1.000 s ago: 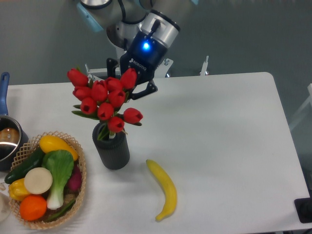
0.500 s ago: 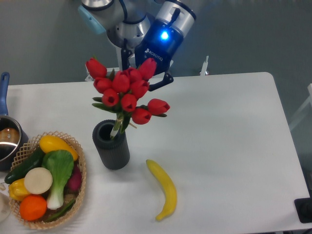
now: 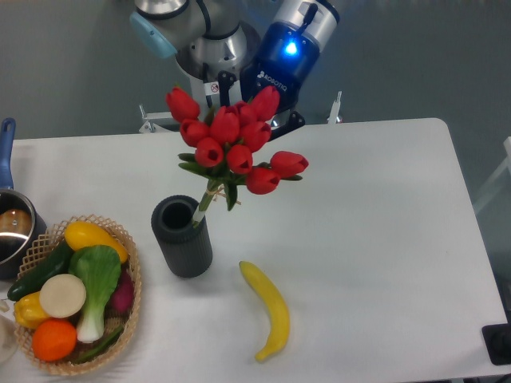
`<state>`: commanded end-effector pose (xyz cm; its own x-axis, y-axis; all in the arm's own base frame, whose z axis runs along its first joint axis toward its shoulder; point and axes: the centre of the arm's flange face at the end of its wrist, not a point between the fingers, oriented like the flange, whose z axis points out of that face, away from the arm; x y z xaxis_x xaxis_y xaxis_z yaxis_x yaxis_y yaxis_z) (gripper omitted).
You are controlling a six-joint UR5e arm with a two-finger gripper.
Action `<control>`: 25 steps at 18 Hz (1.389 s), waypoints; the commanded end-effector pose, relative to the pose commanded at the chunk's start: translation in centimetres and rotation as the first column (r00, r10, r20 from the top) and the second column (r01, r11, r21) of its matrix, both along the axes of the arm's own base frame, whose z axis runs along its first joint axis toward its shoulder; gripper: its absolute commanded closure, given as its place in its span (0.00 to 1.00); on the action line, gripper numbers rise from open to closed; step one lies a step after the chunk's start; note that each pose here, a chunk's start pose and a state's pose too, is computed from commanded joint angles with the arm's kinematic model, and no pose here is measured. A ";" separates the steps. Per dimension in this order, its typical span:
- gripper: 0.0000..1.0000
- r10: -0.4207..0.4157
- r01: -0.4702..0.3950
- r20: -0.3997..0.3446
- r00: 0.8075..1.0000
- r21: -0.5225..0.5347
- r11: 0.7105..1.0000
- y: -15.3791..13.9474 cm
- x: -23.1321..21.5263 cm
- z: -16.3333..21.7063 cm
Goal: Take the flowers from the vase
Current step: 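Lift the gripped tulips up out of the black vase, then carry the tulips away from the vase and lower them onto the table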
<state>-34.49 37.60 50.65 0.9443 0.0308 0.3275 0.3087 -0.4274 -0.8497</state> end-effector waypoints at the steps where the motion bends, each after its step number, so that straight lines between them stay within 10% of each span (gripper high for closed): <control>1: 1.00 0.010 -0.010 0.000 1.000 0.001 1.000 -0.4 -0.4 0.0; 11: 1.00 0.088 -0.105 -0.165 0.982 -0.098 0.990 -4.0 -5.4 -1.8; 16: 1.00 0.065 -0.187 -0.350 0.935 -0.327 0.926 -5.8 -8.4 -4.3; 25: 1.00 -0.038 -0.239 -0.455 0.890 -0.533 0.812 -9.5 -13.8 -8.1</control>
